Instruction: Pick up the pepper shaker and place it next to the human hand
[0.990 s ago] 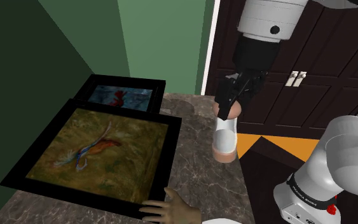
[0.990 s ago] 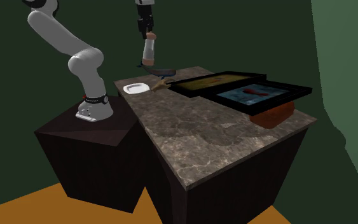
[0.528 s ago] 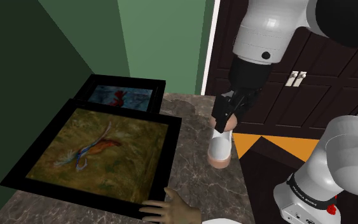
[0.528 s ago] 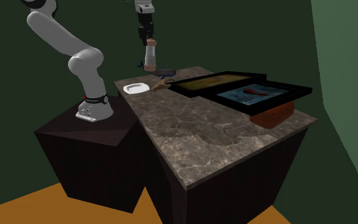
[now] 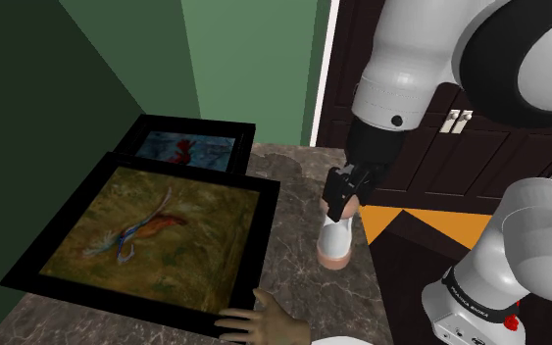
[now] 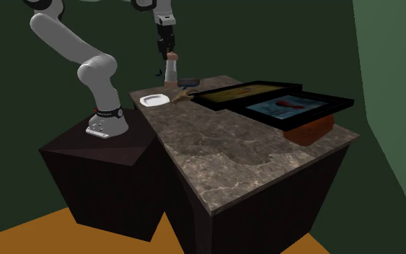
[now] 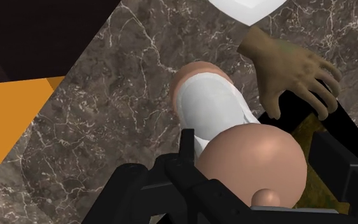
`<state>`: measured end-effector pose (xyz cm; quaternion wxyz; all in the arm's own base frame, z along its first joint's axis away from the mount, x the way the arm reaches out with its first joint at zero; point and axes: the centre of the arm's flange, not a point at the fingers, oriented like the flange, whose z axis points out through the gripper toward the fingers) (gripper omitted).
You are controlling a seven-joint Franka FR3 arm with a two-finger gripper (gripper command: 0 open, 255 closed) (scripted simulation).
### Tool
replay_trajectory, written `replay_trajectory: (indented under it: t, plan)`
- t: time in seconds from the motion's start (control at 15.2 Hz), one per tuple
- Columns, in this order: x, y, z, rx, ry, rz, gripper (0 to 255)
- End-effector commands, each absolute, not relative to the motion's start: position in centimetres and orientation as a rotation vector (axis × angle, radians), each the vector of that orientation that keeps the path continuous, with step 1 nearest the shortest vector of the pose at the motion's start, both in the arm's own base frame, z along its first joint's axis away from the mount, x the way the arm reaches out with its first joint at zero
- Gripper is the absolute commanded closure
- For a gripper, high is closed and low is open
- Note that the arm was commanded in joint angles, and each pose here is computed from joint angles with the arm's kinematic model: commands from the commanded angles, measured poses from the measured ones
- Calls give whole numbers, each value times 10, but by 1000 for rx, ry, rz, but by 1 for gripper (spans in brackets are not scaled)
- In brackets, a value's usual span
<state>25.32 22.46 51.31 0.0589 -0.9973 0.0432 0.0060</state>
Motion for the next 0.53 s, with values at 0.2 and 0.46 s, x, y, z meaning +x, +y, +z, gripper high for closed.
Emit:
replay_trajectory:
  t: [0.2, 0.46]
  plan:
    - [254, 225, 486, -3021, 131, 17, 255]
    - [254, 225, 465, -3021, 131, 17, 255]
